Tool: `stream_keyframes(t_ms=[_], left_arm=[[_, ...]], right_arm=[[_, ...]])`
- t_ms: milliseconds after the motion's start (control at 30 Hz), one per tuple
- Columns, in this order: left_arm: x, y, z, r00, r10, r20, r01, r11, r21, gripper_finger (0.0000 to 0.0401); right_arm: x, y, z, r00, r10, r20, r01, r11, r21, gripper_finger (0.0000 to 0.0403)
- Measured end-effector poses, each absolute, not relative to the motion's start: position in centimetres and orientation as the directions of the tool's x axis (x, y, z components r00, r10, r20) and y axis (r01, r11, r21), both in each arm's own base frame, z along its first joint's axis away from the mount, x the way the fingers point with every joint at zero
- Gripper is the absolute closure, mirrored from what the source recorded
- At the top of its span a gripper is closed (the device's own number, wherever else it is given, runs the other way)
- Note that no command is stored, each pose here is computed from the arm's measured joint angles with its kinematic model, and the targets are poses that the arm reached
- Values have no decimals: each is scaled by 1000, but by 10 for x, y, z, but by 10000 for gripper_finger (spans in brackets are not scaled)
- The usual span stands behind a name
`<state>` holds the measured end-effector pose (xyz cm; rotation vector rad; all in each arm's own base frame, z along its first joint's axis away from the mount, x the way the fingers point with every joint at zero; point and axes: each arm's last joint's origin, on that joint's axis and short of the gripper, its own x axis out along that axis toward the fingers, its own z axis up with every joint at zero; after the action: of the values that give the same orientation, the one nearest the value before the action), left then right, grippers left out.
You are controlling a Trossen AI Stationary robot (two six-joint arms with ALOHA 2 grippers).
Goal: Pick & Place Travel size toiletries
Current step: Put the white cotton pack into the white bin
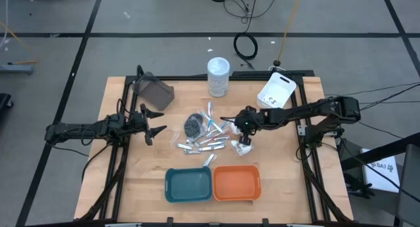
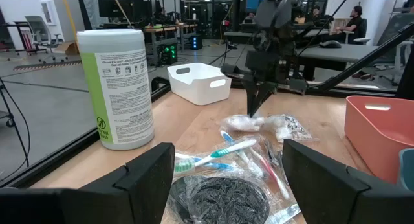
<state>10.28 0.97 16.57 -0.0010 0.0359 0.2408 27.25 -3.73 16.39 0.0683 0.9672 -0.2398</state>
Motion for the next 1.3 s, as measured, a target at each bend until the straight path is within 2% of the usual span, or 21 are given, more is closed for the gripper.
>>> stream_keyframes(t_ms=[467,1300], left_arm=[[103,10,166,970,239,-36,-239,971,3,121],[103,10,166,970,239,-36,-239,971,3,121]], right_arm=[[247,-34,211,673,-188,-715,229,973,-40,403],[237,-34,204,683,-221,-696,282,959,-28,403]])
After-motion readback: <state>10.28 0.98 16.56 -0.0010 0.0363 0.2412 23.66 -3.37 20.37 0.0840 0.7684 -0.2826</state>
